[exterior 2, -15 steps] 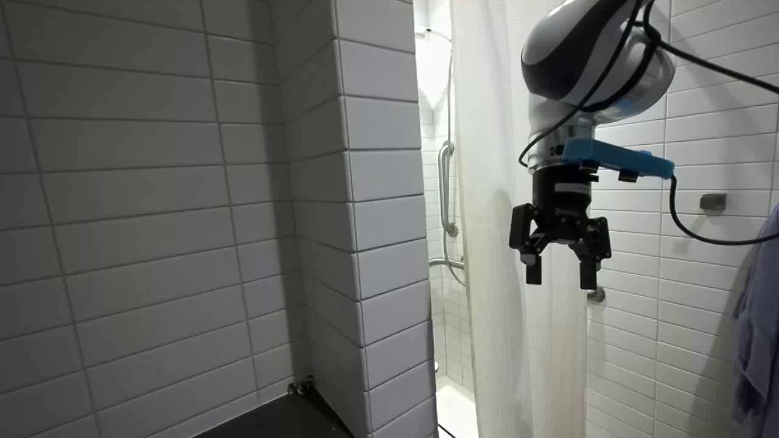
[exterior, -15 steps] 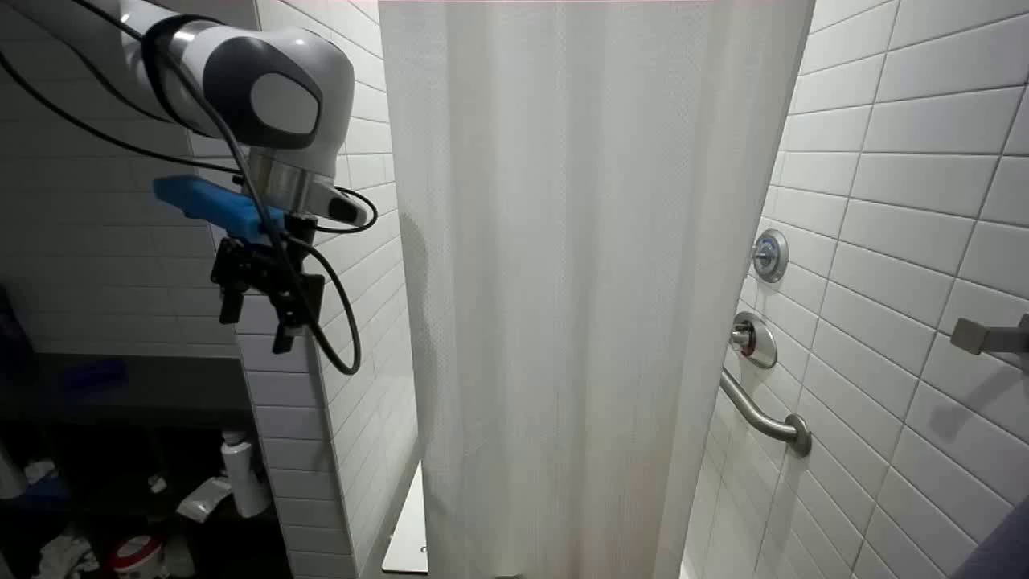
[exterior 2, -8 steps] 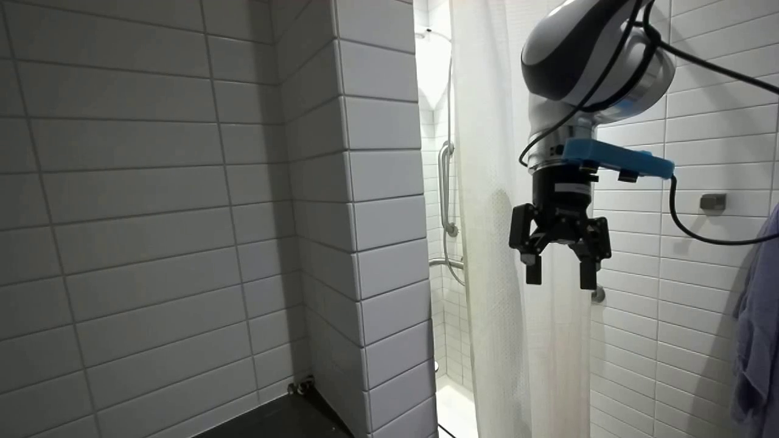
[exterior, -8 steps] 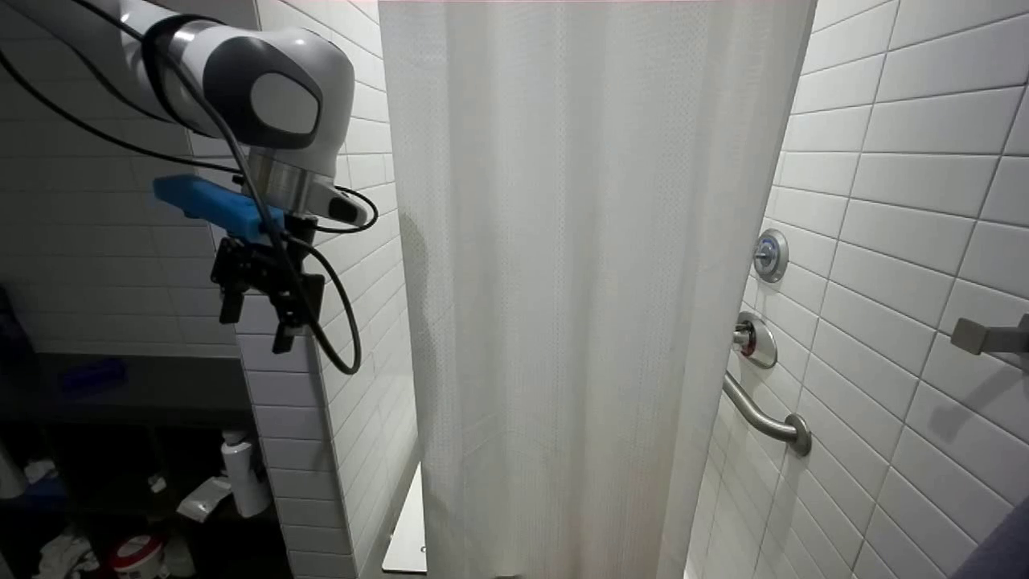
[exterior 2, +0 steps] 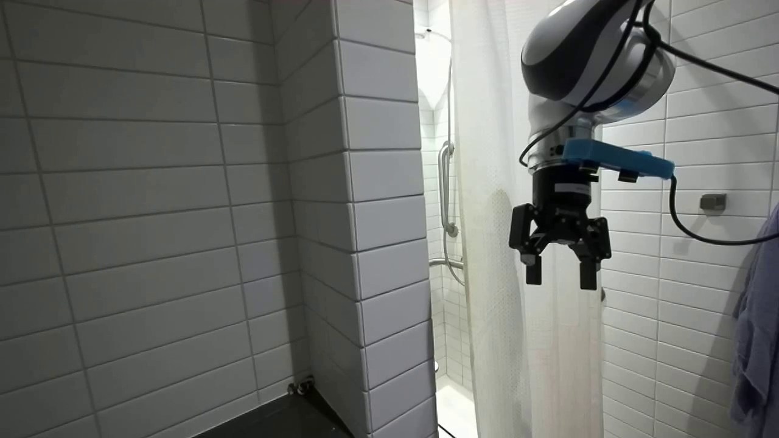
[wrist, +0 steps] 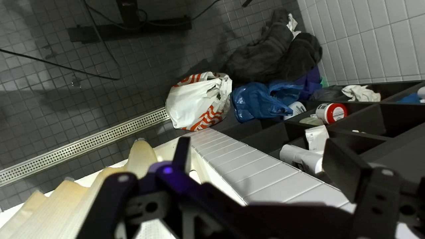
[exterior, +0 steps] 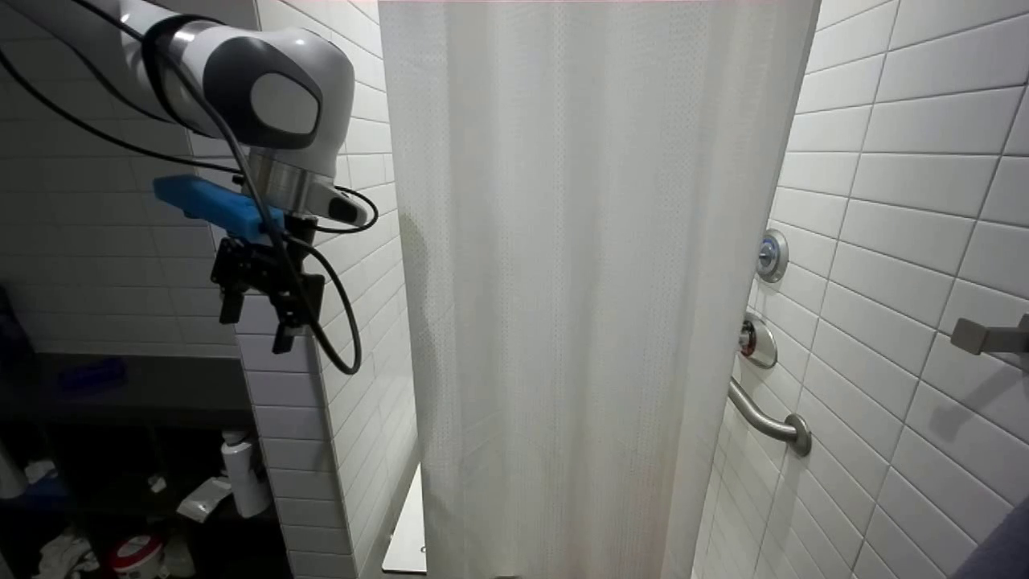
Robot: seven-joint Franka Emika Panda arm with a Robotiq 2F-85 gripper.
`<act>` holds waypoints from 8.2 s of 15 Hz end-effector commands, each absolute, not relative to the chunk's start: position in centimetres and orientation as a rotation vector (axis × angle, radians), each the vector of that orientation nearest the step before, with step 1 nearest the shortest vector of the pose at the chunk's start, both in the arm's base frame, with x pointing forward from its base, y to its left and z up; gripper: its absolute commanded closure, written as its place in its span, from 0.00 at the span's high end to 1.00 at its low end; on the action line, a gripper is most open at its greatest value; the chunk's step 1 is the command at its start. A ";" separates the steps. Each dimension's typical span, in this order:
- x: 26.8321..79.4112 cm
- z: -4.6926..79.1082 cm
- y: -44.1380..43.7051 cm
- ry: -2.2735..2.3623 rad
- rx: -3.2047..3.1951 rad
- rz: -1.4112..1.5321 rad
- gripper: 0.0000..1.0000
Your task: Close the shower curtain
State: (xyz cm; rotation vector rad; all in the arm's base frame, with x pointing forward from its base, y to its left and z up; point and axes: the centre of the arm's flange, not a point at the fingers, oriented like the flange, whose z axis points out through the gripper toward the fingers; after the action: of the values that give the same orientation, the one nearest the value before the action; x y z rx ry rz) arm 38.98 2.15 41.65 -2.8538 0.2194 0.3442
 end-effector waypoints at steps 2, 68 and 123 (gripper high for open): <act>39.0 41.7 2.1 0.219 -2.854 0.344 1.00; 36.0 35.0 -4.5 -0.789 -3.596 0.769 1.00; 41.6 36.4 0.5 -3.798 -1.472 2.176 1.00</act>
State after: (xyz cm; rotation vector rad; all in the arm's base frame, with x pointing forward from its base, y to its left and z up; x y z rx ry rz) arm 41.34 -0.59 36.33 0.6594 1.4030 -0.8645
